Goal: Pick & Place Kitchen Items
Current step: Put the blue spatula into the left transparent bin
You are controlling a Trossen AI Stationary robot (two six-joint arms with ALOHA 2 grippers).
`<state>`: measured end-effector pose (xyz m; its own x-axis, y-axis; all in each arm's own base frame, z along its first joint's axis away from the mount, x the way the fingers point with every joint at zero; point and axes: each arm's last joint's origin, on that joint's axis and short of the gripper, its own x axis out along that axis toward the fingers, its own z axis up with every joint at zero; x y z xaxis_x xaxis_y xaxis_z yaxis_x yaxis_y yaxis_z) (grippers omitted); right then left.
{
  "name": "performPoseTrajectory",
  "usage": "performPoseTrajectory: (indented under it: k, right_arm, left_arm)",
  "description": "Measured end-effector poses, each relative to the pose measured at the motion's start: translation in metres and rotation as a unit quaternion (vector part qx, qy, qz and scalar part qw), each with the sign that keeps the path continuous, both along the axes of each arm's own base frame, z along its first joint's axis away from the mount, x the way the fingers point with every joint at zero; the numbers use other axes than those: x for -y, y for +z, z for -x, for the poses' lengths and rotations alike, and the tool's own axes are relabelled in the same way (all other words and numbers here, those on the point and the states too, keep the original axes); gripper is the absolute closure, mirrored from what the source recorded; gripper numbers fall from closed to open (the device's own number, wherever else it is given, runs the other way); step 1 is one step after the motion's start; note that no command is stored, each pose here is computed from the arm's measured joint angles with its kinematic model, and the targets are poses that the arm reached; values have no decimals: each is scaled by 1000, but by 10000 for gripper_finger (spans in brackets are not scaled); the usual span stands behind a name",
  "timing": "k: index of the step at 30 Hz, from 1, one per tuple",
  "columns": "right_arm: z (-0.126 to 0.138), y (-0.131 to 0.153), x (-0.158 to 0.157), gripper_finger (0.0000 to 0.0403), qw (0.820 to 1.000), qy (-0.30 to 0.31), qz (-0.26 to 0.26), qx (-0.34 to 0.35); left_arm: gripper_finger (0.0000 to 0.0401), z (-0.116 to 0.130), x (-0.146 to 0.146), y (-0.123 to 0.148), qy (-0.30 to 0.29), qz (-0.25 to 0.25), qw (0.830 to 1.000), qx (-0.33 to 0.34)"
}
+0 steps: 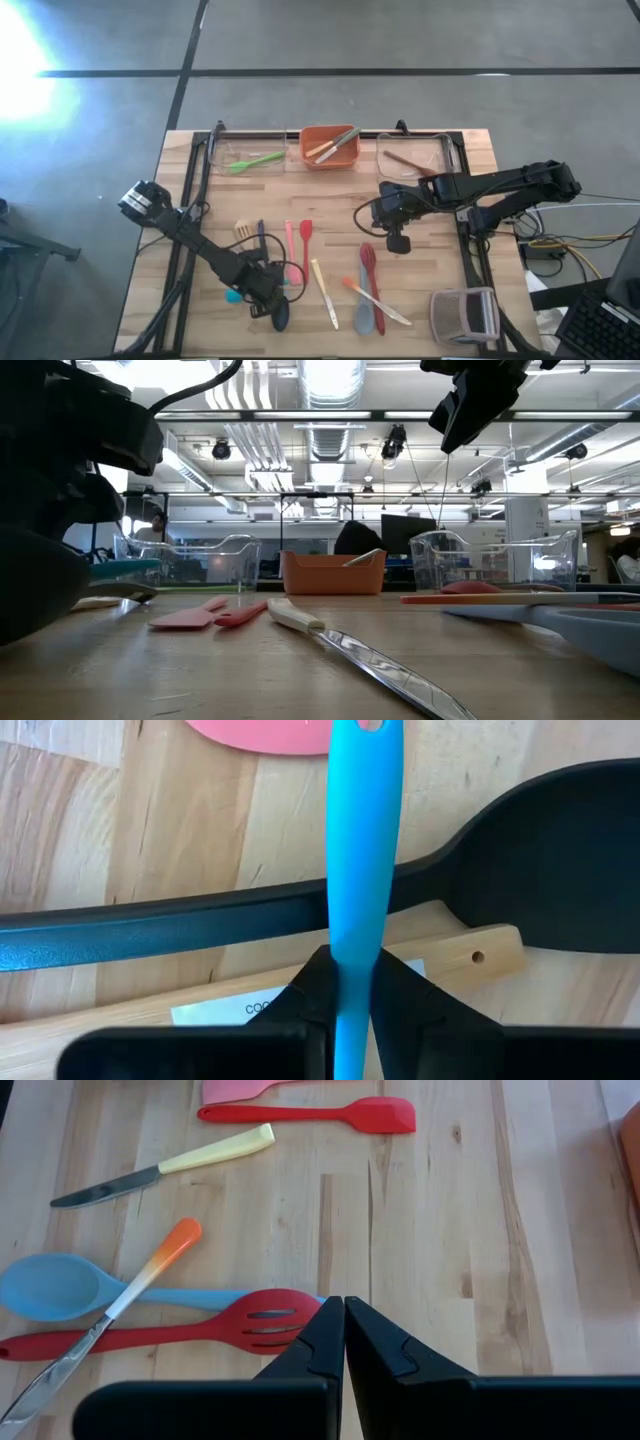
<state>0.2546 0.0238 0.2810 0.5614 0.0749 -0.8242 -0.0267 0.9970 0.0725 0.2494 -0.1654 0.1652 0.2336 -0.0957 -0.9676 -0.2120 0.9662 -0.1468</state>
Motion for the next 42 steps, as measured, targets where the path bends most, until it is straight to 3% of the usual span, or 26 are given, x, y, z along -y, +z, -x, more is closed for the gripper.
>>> performPoseTrajectory:
  k: [10,25,30,33,42]
  right_arm:
    - [0,0,0,394,1000,0,0,0]
    - [0,0,0,394,1000,-1,-1,0]
    - [0,0,0,394,1000,-1,-1,0]
    - [-1,1,0,394,1000,-1,-1,6]
    - [-2,1,0,394,1000,0,-1,13]
  left_arm:
    - [362,2,0,6,-20,14,1000,-5]
    - [362,19,-13,53,-43,13,998,37]
    - [362,34,-25,78,-44,-29,997,54]
    - [362,45,-38,96,-33,-79,994,75]
    - [362,58,-86,144,10,-229,958,174]
